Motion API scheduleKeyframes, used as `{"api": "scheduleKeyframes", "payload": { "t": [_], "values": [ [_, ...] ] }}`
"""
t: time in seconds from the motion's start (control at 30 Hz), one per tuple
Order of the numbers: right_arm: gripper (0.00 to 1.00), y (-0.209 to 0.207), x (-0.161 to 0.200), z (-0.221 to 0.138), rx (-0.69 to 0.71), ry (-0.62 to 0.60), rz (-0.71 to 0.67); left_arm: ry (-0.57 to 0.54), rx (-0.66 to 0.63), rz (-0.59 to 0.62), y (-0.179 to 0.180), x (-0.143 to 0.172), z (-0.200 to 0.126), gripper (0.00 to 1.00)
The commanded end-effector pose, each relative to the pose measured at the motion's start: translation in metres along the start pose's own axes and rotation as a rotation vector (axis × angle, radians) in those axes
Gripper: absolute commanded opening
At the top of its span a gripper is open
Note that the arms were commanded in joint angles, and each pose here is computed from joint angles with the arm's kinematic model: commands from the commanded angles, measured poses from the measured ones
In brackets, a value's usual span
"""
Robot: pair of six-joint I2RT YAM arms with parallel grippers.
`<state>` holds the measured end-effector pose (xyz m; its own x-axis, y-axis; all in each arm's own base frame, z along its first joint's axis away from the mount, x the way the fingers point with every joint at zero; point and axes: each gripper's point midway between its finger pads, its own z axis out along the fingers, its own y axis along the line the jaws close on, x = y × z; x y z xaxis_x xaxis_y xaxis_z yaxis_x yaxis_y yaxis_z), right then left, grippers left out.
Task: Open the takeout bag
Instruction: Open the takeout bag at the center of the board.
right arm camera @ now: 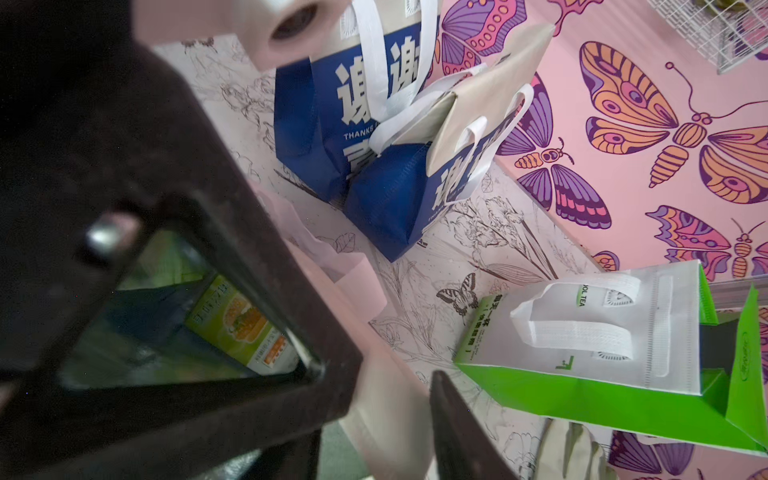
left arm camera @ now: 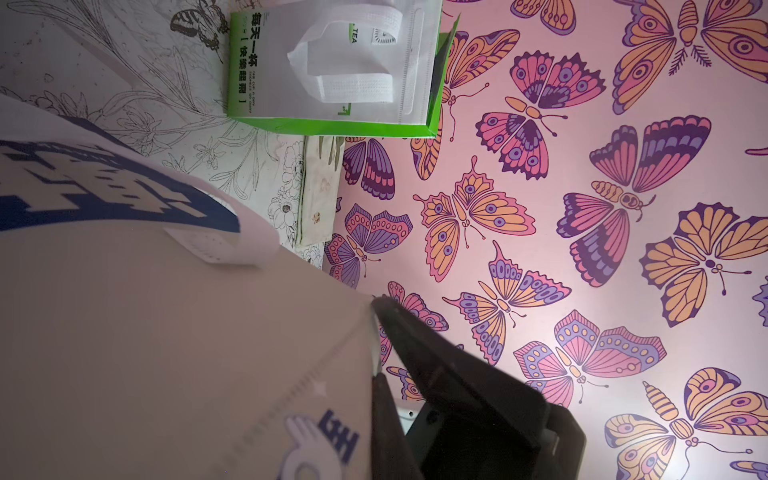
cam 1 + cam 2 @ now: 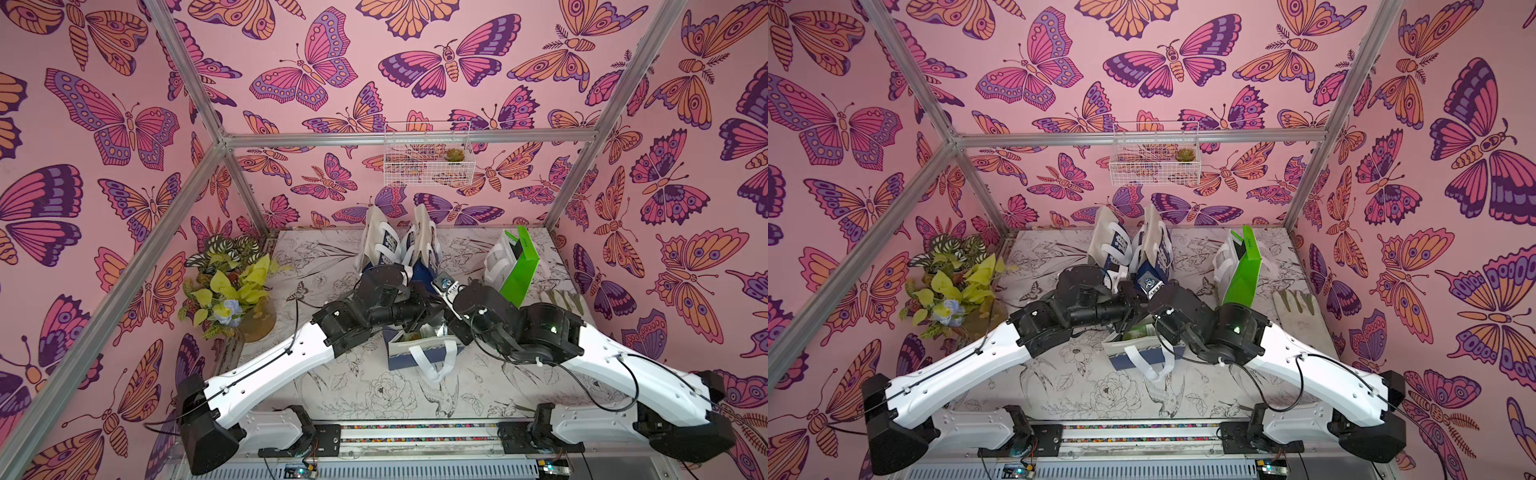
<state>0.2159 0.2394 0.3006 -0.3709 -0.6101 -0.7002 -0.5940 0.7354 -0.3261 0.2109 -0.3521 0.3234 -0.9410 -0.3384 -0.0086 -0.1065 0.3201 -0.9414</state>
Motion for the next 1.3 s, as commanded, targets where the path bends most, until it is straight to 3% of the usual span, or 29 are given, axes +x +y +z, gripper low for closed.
{"api": "scheduleKeyframes", "payload": {
  "t": [0.0, 0.03, 0.1, 0.17, 0.33, 0.63, 0.87, 0.97, 1.1, 1.27],
  "values": [
    [0.2, -0.006, -0.011, -0.005, 0.007, -0.038, 0.017, 0.025, 0.08, 0.039, -0.025, 0.009, -0.015, 0.0],
    [0.13, -0.005, -0.011, -0.006, -0.005, -0.041, 0.022, 0.025, 0.072, 0.041, -0.023, 0.009, -0.015, 0.05],
    [0.03, -0.003, -0.011, -0.009, -0.027, -0.042, 0.032, 0.022, 0.056, 0.045, -0.019, 0.009, -0.018, 0.25],
    [0.0, -0.002, -0.009, -0.013, -0.045, -0.039, 0.052, 0.006, 0.03, 0.057, -0.012, 0.008, -0.024, 0.39],
    [0.0, 0.001, 0.004, -0.026, -0.11, -0.017, 0.116, -0.069, -0.015, 0.074, 0.0, -0.003, -0.047, 0.49],
    [0.0, 0.003, 0.025, -0.043, -0.179, 0.012, 0.168, -0.055, -0.079, 0.09, 0.005, -0.011, -0.047, 0.5],
    [0.0, 0.011, 0.028, -0.043, -0.214, 0.069, 0.139, -0.031, -0.085, 0.087, 0.002, -0.01, -0.039, 0.42],
    [0.09, 0.012, 0.025, -0.04, -0.21, 0.089, 0.12, -0.027, -0.078, 0.093, -0.002, -0.01, -0.038, 0.28],
    [0.37, 0.012, 0.023, -0.035, -0.193, 0.116, 0.106, -0.027, -0.081, 0.096, -0.002, -0.011, -0.038, 0.27],
    [0.44, 0.013, 0.017, -0.027, -0.188, 0.131, 0.094, -0.031, -0.087, 0.09, 0.001, -0.013, -0.038, 0.27]
  ]
}}
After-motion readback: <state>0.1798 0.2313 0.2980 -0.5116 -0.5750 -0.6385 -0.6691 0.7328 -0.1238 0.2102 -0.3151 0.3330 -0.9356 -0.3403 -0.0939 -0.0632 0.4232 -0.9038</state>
